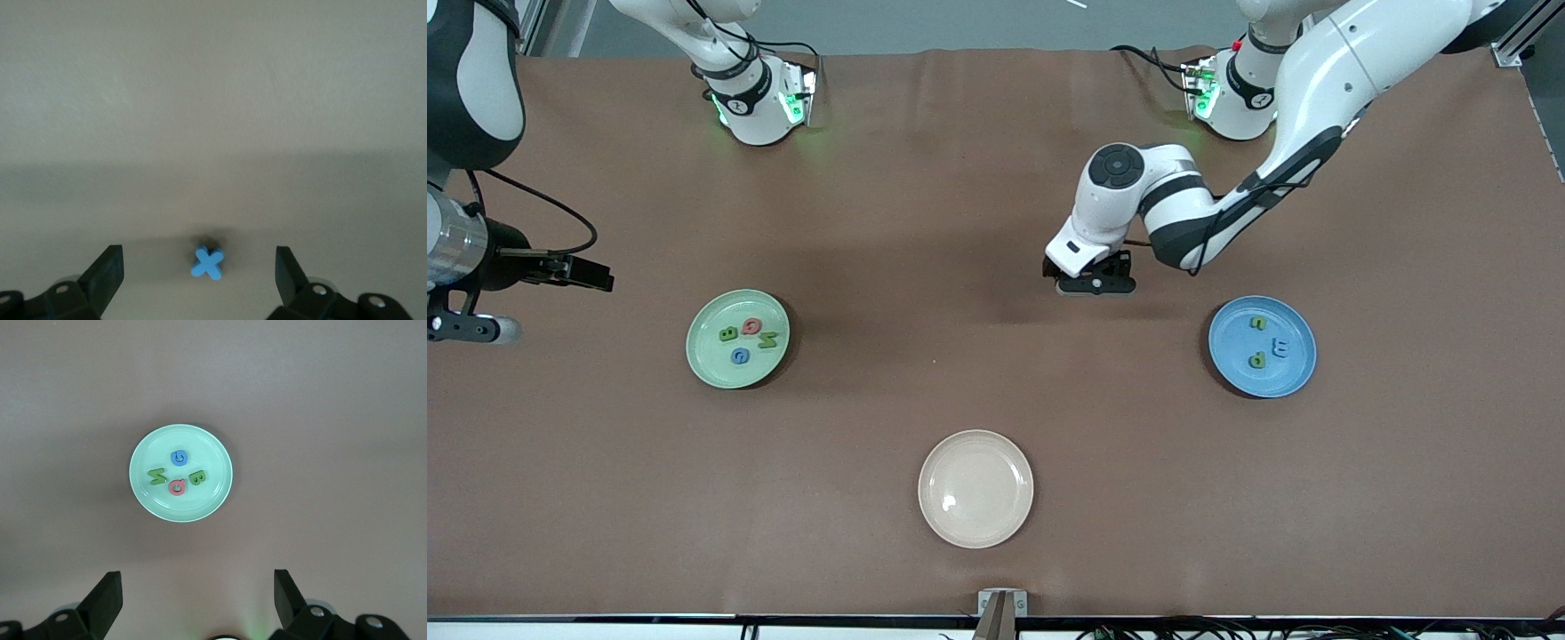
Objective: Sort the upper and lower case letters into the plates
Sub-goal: 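Move the left gripper over the blue x and lower it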
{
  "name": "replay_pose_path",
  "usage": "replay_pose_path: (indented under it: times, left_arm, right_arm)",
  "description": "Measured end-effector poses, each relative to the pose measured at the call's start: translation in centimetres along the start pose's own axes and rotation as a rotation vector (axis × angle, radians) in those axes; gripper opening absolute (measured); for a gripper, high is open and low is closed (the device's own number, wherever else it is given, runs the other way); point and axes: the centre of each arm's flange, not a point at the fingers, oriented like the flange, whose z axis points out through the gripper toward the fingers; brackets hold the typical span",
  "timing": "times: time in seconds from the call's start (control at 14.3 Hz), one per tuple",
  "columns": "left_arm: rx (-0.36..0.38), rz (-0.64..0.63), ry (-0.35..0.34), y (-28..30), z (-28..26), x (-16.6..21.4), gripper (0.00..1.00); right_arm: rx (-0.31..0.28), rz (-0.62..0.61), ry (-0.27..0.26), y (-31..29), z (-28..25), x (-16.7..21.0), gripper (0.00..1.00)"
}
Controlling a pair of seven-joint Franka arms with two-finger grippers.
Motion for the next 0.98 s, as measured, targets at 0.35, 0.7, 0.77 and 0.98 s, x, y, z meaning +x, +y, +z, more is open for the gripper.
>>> replay_pose_path:
  times: [0.35, 0.7, 0.77, 0.98]
  left_arm:
    - [0.021, 0.002, -0.008, -0.2, 1.5, -0.4, 1.0]
    - [0.017, 0.016, -0.027, 0.1, 3.3, -1.1, 1.0]
    - [0.012, 0.016, -0.028, 0.2, 3.8, -1.2, 1.0]
    - [0.02, 0.008, -0.031, 0.5, 4.8, -1.8, 1.0]
  right_arm:
    - [0.001, -0.036, 0.017, 0.0, -0.5, -0.3, 1.0]
    - [-0.001, -0.036, 0.069, 0.3, -1.0, -3.3, 1.0]
    - [-0.001, -0.032, 0.073, 0.5, -1.2, -4.0, 1.0]
    - [-0.001, -0.026, 0.087, 1.1, -1.7, -5.9, 1.0]
